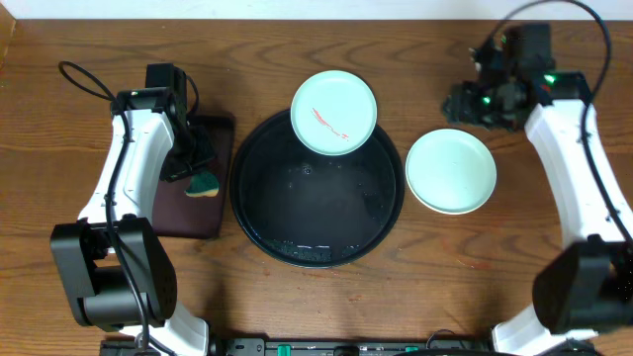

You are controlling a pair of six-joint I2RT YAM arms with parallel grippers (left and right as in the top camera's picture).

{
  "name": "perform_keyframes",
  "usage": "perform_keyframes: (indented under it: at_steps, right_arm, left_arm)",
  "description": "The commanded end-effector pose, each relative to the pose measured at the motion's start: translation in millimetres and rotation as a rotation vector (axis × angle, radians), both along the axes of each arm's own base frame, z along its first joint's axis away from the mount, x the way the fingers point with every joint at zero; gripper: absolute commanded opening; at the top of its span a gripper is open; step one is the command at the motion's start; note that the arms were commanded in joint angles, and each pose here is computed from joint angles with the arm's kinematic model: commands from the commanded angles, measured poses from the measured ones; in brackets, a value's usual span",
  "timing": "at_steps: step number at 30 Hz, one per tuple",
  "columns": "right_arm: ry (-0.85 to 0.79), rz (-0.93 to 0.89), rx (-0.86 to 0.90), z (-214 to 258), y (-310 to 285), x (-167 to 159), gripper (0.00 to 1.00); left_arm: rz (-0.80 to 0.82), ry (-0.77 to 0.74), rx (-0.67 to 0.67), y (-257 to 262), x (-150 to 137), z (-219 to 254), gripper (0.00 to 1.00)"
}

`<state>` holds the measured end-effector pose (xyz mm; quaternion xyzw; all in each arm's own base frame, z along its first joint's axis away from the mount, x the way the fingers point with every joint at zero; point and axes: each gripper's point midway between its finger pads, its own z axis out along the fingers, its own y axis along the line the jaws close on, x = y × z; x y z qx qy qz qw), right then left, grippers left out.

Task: Clean dirty plates on tray and stack at the side
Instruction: 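Move right gripper to the second green plate and drag it to tray center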

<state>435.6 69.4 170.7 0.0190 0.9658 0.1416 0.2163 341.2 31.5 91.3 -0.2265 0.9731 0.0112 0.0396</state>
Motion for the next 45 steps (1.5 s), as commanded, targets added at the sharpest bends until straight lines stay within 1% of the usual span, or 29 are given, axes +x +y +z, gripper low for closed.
perform_keyframes:
  at_steps: [1,4,8,13,20,25,31,33,36,39,44,45]
  right_arm:
    - [0.020,0.074,0.003,-14,21,22,0.52]
    - [0.032,0.136,0.031,-20,42,40,0.52]
    - [0.053,0.205,0.018,-34,66,61,0.52]
    - [0.075,0.247,0.016,-62,89,78,0.54]
    - [0.070,0.307,0.070,-94,116,89,0.55]
    - [0.081,0.355,0.085,-116,127,89,0.56]
    - [0.071,0.363,0.086,-134,134,96,0.53]
    - [0.067,0.365,0.087,-138,135,98,0.49]
    - [0.052,0.369,0.088,-139,138,101,0.39]
    - [0.040,0.372,0.090,-137,142,102,0.26]
    - [0.067,0.369,0.093,-139,146,96,0.01]
    - [0.075,0.370,0.093,-140,147,94,0.01]
  left_arm:
    - [-0.003,0.018,0.001,1,-2,-4,0.07]
    - [-0.002,0.018,0.001,1,-2,-4,0.07]
    - [-0.002,0.018,0.001,1,-2,-4,0.07]
    - [-0.002,0.018,0.001,1,-2,-4,0.08]
    - [-0.002,0.018,0.001,1,-2,-4,0.08]
    - [-0.002,0.018,0.001,1,-2,-4,0.08]
    - [-0.002,0.018,0.001,1,-2,-4,0.07]
    - [-0.002,0.018,0.001,1,-2,-4,0.08]
    - [-0.002,0.018,0.001,1,-2,-4,0.08]
    - [-0.002,0.018,0.001,1,-2,-4,0.07]
    - [-0.002,0.019,0.001,1,-3,-4,0.08]
    - [-0.002,0.020,0.001,1,-3,-4,0.08]
